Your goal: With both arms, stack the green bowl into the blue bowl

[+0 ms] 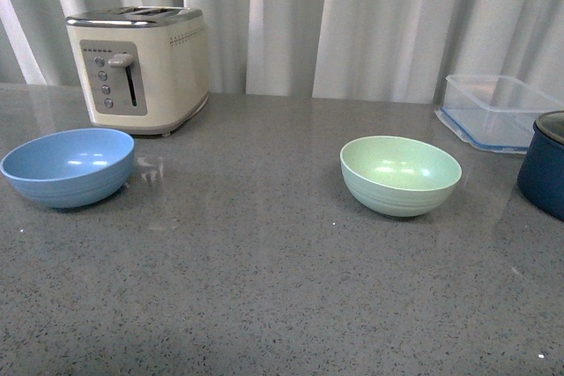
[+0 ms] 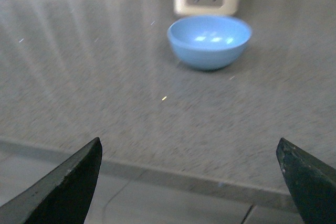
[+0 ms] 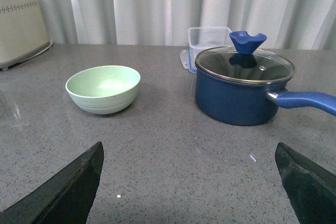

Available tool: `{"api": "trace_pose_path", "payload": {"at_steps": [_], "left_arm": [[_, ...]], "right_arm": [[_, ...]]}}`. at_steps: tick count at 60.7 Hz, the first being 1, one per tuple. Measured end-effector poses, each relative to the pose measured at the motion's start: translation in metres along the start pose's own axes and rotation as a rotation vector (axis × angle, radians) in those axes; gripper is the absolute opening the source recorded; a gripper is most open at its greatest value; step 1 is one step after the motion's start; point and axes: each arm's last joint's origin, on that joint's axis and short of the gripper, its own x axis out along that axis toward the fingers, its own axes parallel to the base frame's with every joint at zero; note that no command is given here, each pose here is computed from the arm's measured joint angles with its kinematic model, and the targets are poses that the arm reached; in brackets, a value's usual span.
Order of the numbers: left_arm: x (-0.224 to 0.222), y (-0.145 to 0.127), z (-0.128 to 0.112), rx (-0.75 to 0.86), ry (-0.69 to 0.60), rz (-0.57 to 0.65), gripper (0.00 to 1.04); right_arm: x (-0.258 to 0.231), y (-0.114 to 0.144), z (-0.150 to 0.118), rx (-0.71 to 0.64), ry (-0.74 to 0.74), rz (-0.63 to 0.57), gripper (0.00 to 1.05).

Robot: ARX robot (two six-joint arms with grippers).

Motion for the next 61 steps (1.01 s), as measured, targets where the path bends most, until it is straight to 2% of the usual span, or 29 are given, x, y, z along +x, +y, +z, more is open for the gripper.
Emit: {"api": "trace_pose_path", "payload": {"at_steps": [9, 18, 26, 33, 42, 61], "left_arm": [[0.015, 0.006, 0.049, -0.053, 0.027, 0.010, 0.98], [0.054, 0.008, 0.101, -0.137, 0.134, -0.026, 0.98], [0.093, 0.006, 0.134, -0.202, 0.194, -0.032, 0.98], [0.136, 0.002, 0.151, -0.273, 0.266, -0.045, 0.98], [0.190, -0.004, 0.148, -0.329, 0.366, -0.020, 0.98], [0.274, -0.028, 0.106, -0.352, 0.559, 0.039, 0.98]], "right_arm": [[0.000, 0.000, 0.000, 0.000, 0.000, 0.000, 0.95], [0.000, 0.000, 0.000, 0.000, -0.001, 0.000, 0.95], [0.000, 0.000, 0.000, 0.000, -0.001, 0.000, 0.95], [0.000, 0.000, 0.000, 0.000, 0.000, 0.000, 0.95], [0.000, 0.000, 0.000, 0.000, -0.001, 0.000, 0.95], [0.000, 0.000, 0.000, 0.000, -0.001, 0.000, 0.95]]}}
